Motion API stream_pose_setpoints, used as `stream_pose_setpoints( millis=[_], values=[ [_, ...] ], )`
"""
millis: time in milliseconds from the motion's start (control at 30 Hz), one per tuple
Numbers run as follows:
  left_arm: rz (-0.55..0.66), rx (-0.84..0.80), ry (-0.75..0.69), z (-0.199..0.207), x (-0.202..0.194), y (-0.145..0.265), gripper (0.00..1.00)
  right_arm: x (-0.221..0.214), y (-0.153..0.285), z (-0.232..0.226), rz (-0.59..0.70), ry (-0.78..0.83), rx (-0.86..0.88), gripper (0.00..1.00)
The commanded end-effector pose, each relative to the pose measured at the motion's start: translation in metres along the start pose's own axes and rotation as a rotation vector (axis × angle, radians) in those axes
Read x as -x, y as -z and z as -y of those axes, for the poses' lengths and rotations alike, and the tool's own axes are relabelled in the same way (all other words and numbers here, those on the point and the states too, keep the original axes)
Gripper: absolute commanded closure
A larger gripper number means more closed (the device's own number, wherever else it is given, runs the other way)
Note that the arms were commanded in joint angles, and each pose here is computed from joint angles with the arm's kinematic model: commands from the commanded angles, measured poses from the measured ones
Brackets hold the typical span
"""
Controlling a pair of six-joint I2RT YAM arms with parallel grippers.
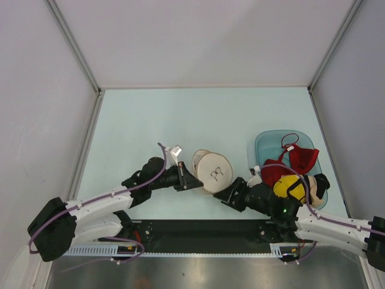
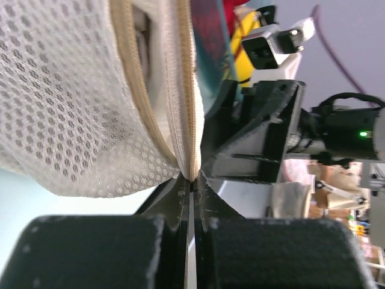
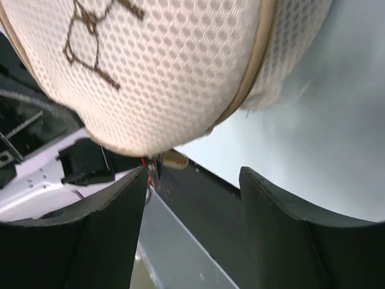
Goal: Place the bra in the laundry bag and zip it closed
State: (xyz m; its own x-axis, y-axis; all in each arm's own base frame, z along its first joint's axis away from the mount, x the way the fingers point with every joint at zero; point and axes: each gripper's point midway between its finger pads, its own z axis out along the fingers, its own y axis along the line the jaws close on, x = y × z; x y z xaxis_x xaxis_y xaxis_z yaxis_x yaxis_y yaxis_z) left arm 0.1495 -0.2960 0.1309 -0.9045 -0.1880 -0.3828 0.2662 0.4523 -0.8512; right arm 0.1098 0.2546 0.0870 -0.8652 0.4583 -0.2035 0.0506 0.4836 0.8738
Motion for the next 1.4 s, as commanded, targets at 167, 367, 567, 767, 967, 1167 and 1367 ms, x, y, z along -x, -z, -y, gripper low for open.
stream_pose_setpoints(
  millis=[167,367,567,767,967,1167,1367],
  values=[
    [0.042,-0.152,0.022,0.046,0.017,0.012,1.0,0.037,-0.003,-0.032,0.189,-0.075,0.09,0.38],
    [0.036,-0.151,0.026,0.041,0.012,0.014,1.0,0.043,-0.007,-0.043,0.21,-0.076,0.104,0.46],
    [0.04,-0.138,0.041,0.033,0.008,0.016,1.0,0.05,-0.001,-0.057,0.24,-0.069,0.136,0.42],
    [0.045,-0.14,0.038,0.036,0.011,0.016,1.0,0.052,0.0,-0.05,0.254,-0.082,0.126,0.31],
    [0.031,-0.142,0.045,0.033,0.007,0.017,1.0,0.059,0.0,-0.058,0.286,-0.081,0.165,0.32],
    [0.038,-0.129,0.045,0.03,0.006,0.02,1.0,0.062,0.006,-0.067,0.294,-0.084,0.182,0.3],
    [0.037,-0.122,0.049,0.025,0.004,0.019,1.0,0.063,0.013,-0.059,0.303,-0.097,0.17,0.25]
  ],
)
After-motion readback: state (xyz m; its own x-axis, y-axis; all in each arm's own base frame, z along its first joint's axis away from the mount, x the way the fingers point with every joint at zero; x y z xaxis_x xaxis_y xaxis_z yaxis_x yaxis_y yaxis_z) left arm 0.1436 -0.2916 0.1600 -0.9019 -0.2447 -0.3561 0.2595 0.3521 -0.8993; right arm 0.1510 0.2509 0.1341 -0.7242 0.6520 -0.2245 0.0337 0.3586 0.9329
